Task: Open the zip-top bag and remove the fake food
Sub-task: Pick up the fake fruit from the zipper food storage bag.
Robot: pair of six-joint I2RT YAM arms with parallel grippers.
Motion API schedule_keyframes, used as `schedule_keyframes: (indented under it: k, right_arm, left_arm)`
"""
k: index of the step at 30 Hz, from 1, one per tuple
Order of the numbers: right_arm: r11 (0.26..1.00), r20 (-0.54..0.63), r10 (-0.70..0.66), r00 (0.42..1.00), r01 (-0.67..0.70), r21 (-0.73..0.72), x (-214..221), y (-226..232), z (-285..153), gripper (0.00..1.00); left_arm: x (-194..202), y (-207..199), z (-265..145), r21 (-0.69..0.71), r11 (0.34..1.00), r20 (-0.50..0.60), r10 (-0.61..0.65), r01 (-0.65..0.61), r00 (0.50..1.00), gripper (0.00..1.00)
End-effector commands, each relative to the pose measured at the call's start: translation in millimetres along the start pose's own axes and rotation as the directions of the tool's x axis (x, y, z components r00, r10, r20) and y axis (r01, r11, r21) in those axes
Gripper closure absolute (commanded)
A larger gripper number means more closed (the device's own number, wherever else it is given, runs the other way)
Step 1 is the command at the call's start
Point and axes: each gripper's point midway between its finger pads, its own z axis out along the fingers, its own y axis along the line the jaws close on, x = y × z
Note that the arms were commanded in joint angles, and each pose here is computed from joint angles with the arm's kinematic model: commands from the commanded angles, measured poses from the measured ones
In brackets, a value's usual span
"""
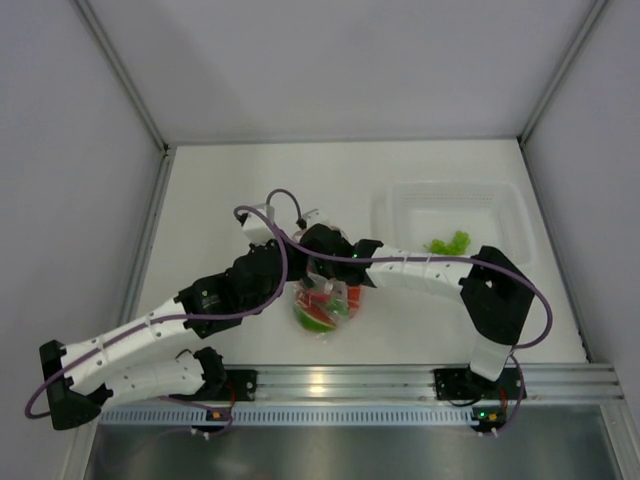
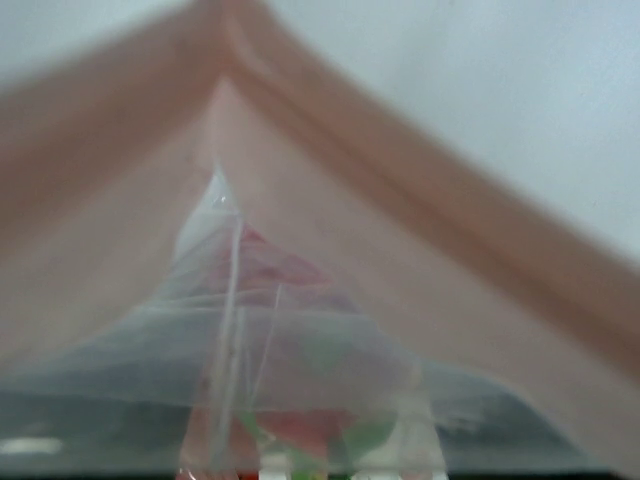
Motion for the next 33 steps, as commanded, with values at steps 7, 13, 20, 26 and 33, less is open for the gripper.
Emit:
schedule_keyframes:
  k: [7,13,20,26,33]
  right_arm:
    - [0.985,-0.315,-0.146,0.938,0.168,0.042,114.2,-5.5,12.0,0.01]
    - [0.980,-0.355,-0.163,0.920,0.193,0.049,128.0,-7.7,17.5,0.01]
    - [0.955,-0.414,-0.203,0.887,0.273,0.116,144.1,-20.8,25.8,0.01]
    - [0.940,-0.417,-0.192,0.889,0.289,0.182,151.7,-32.1,33.1,0.00]
    - [0.954,-0.313,-0.161,0.936,0.229,0.194,127.8,-28.4,19.9,0.45]
  left_arm:
    - [-30.6,-60.1,-12.9,0.226,0.969,0.038,-0.115,0.103,0.993,1.00]
    - [-29.6,-62.5,-11.2,0.228,0.969,0.033,-0.107,0.097,0.994,1.00]
    - [-29.0,-62.9,-11.9,0.233,0.968,0.030,-0.104,0.094,0.994,1.00]
    - [-31.4,-66.7,-14.0,0.247,0.964,0.027,-0.111,0.101,0.993,1.00]
    - [-31.4,-61.6,-14.7,0.236,0.966,0.036,-0.113,0.101,0.993,1.00]
